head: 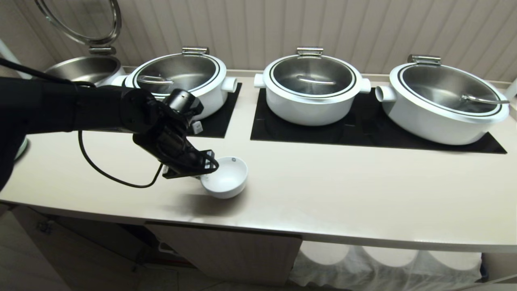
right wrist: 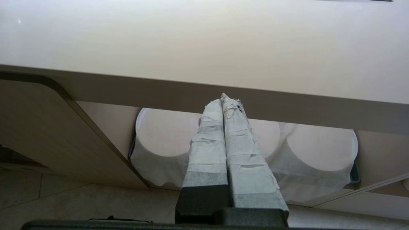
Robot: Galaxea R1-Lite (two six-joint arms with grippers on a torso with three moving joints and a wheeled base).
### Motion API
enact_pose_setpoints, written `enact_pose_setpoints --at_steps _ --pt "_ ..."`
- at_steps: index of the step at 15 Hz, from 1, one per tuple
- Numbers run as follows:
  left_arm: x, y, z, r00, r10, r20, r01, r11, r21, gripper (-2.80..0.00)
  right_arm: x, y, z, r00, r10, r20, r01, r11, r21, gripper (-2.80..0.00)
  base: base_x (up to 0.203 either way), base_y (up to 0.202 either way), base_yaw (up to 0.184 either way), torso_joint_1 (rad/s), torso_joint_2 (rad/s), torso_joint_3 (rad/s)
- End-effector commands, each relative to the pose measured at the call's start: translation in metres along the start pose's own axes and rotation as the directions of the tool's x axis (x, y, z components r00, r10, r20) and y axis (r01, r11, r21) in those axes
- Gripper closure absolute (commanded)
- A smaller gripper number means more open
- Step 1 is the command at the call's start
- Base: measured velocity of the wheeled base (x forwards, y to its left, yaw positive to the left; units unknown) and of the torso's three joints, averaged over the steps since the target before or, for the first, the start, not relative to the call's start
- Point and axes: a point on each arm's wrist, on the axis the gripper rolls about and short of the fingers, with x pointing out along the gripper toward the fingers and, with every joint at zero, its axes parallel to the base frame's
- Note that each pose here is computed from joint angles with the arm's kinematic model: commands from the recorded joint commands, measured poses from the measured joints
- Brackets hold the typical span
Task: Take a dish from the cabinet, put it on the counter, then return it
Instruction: Place it on the table
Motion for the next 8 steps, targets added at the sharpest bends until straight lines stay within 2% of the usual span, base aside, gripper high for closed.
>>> enact_pose_setpoints --at_steps 1,8 --pt "-0.001 -0.004 0.005 1.000 -0.006 0.019 0.006 1.000 0.004 0.00 0.000 0.000 0.000 1.000 0.001 0.001 -0.001 1.000 -0.001 0.00 0.000 0.000 0.000 0.000 0.00 0.000" --pt "-0.002 -0.021 -0.001 1.000 0.007 0.030 -0.009 0.999 0.048 0.00 0.000 0.000 0.000 1.000 0.000 0.001 0.000 1.000 -0.001 0.00 0.000 0.000 0.000 0.000 0.00 0.000"
